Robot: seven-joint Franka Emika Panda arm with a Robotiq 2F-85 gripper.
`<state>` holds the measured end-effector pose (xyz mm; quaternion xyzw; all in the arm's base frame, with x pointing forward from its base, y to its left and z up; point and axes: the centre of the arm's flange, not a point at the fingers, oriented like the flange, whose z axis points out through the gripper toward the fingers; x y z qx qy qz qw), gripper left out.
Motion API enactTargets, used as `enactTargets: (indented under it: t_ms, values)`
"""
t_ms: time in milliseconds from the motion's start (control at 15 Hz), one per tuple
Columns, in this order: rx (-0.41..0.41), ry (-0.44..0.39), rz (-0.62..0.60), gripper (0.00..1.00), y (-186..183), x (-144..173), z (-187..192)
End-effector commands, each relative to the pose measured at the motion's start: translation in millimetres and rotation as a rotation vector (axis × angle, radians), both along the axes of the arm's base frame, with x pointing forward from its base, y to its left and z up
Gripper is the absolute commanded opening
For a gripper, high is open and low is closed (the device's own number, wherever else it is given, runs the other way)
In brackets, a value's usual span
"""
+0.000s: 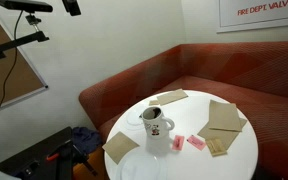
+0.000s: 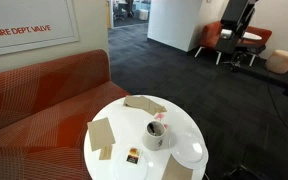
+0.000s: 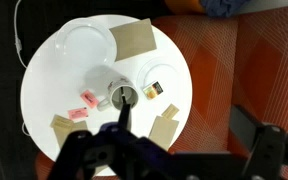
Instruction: Take the pen out of the mug and put it on the table
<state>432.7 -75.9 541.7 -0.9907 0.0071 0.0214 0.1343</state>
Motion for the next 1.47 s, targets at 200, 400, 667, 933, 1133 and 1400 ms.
enactTargets:
  t_ms: [200,400,667,933,1133,1400]
  values:
    - [0.0,0.0,0.0,1.0,0.0,0.0,0.0]
    - [-0.007,-0.015,-0.005,1.0,2.3,-2.6,-2.7]
    - [-0.057,-0.07,-0.035,1.0,15.2,-0.2,-21.7]
    - [-0.101,-0.158,-0.062,1.0,38.1,11.7,-55.2]
    - [-0.127,-0.195,-0.087,1.0,51.1,19.4,-80.7]
    - [-0.166,-0.2,-0.071,1.0,59.1,26.7,-118.5]
